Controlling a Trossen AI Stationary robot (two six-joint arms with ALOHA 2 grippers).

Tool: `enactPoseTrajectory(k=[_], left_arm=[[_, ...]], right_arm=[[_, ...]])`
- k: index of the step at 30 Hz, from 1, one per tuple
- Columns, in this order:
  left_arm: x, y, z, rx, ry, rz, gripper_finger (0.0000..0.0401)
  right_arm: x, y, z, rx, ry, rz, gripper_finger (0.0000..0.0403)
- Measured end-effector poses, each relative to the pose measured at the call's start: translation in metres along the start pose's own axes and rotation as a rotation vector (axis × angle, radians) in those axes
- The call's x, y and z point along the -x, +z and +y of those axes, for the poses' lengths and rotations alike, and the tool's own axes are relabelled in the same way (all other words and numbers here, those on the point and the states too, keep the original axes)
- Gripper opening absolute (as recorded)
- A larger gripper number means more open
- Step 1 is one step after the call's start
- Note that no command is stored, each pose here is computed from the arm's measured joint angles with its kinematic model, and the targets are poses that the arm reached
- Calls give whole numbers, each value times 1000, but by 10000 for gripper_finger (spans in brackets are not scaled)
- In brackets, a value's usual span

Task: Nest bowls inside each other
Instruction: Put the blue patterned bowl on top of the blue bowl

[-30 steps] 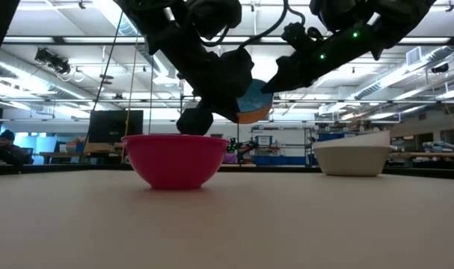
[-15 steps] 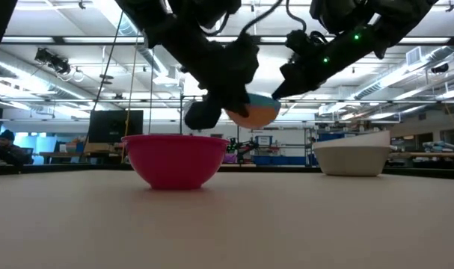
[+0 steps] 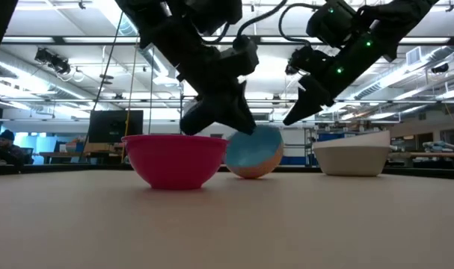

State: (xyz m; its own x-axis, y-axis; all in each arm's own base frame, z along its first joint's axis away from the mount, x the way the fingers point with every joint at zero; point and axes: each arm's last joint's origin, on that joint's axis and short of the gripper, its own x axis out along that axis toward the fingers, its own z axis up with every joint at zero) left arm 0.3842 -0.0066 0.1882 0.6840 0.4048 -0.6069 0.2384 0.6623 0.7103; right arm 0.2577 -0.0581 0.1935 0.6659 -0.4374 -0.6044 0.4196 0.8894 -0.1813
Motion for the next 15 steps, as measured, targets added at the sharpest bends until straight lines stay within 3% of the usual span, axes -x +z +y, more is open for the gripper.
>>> enactPoseTrajectory(k=[6,15], left_arm=[[10,3,6,70,77,25,51],[30,-2,19,266,69,43,50]], right_arm=[[-2,7,-10,-161,-7,-57,47],[-3,34,-35,-250,18,8,143]])
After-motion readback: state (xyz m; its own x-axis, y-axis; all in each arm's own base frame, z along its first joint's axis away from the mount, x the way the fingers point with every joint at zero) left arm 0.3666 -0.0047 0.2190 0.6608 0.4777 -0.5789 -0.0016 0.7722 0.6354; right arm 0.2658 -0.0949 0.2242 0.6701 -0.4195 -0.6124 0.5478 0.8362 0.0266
